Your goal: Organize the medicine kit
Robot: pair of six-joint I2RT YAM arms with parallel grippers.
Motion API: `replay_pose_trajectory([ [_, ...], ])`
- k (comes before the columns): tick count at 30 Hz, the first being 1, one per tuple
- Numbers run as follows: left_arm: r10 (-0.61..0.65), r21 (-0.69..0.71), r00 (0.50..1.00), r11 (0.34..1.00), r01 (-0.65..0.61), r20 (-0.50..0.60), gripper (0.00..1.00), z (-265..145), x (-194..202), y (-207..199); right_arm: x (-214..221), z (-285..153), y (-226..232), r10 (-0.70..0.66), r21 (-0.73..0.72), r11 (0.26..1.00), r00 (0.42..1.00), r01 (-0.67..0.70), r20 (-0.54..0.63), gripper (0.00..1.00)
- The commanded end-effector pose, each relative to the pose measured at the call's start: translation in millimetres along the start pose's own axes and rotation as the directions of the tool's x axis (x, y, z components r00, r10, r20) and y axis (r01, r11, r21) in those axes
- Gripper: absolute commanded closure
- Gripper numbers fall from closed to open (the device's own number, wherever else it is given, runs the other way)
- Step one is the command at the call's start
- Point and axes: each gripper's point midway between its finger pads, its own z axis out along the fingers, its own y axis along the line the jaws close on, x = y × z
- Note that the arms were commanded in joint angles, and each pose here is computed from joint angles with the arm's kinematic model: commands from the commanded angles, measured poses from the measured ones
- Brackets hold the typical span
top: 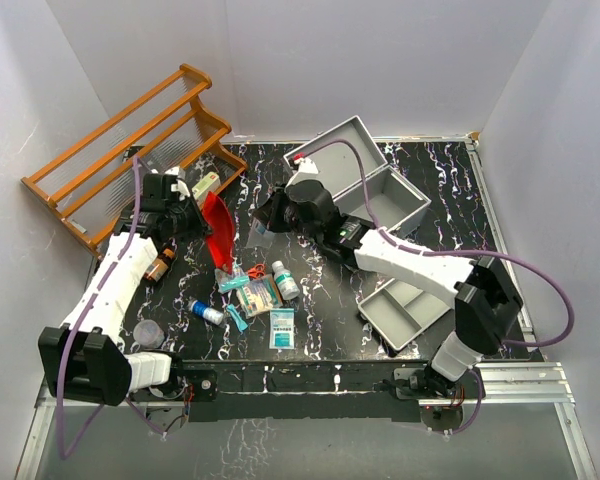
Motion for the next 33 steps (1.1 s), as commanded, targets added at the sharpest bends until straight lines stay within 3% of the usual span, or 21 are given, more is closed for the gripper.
replay_pose_trajectory([
  [1,-0.047,0.134,0.997,0.989,0.054,-0.056,1.00,9.0,4.0,-26.7,-36.3,-19.9,27.6,-0.099,-0.070,0.992,0.993,0.104,0.068,1.00],
  [9,-0.047,0.170,0.993,0.983,0.066,-0.110,1.00,16.1,1.7,-37.6,-57.5,-40.3,75.9,-0.141,-0.248,0.956,0.986,0.159,0.088,1.00],
  [18,-0.049,0.199,0.988,0.977,0.078,-0.144,1.00,17.9,7.1,-42.7,-63.2,-39.3,103.9,-0.141,-0.349,0.924,0.987,0.157,0.073,1.00],
  [25,-0.040,0.219,0.985,0.973,0.076,-0.165,1.00,16.5,12.1,-45.2,-53.4,-30.3,106.6,-0.148,-0.375,0.915,0.988,0.151,0.039,1.00],
  [33,-0.028,0.238,0.985,0.969,0.068,-0.170,1.00,13.3,15.1,-46.9,-25.8,-1.0,76.3,-0.182,-0.291,0.942,0.983,0.168,-0.020,1.00],
])
